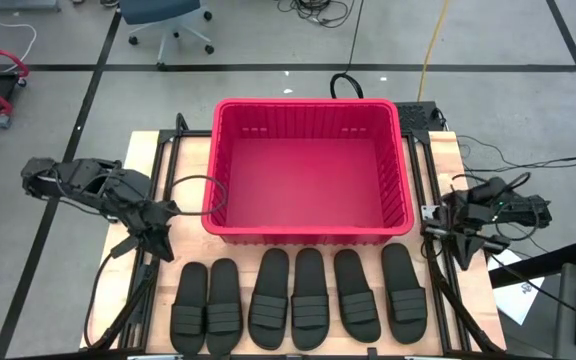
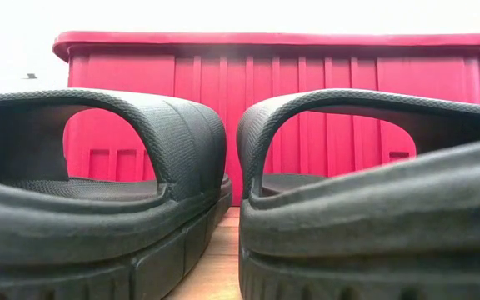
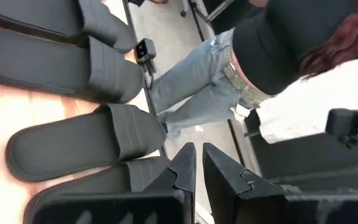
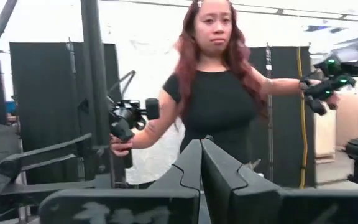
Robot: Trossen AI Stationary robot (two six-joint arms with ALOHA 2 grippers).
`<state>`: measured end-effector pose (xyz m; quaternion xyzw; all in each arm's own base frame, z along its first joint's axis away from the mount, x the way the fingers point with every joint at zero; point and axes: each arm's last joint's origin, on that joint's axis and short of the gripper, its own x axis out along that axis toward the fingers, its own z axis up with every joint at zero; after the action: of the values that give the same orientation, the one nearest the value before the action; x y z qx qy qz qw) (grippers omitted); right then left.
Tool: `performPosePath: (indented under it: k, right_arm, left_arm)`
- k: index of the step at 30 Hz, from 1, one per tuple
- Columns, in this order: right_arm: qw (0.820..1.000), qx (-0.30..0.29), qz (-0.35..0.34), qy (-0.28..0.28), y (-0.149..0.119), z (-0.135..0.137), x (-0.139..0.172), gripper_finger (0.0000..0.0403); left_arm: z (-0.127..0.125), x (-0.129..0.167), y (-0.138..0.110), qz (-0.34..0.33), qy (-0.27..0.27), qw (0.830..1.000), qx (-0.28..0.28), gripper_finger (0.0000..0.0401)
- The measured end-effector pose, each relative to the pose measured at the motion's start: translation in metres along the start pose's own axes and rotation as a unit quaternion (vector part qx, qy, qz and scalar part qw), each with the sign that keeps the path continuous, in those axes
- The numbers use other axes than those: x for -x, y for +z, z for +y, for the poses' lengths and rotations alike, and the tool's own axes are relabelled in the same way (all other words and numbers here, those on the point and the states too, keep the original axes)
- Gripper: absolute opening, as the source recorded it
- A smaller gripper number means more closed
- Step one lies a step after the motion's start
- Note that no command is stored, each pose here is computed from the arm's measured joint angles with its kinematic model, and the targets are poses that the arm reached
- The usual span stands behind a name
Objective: Pick and place slides into bin
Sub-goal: Put the black slide into the red bin
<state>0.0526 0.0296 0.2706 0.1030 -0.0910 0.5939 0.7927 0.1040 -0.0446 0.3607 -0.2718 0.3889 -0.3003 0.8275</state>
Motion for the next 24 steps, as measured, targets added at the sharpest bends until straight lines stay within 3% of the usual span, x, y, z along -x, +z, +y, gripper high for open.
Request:
performPosePath:
  k: [12, 20, 24]
  right_arm:
    - [0.99, 0.086, 0.007, -0.114, 0.069, 0.006, -0.009, 0.0]
    - [0.965, 0.214, 0.033, -0.146, 0.076, -0.011, -0.01, 0.0]
    - [0.964, 0.22, 0.042, -0.146, 0.072, -0.018, -0.01, 0.0]
  left_arm:
    - [-0.005, -0.001, 0.006, -0.031, -0.009, 0.999, 0.005, 0.0026]
    - [-0.009, 0.0, 0.012, -0.061, -0.029, 0.998, 0.004, 0.0026]
    - [-0.011, 0.001, 0.015, -0.075, -0.039, 0.996, -0.002, 0.0026]
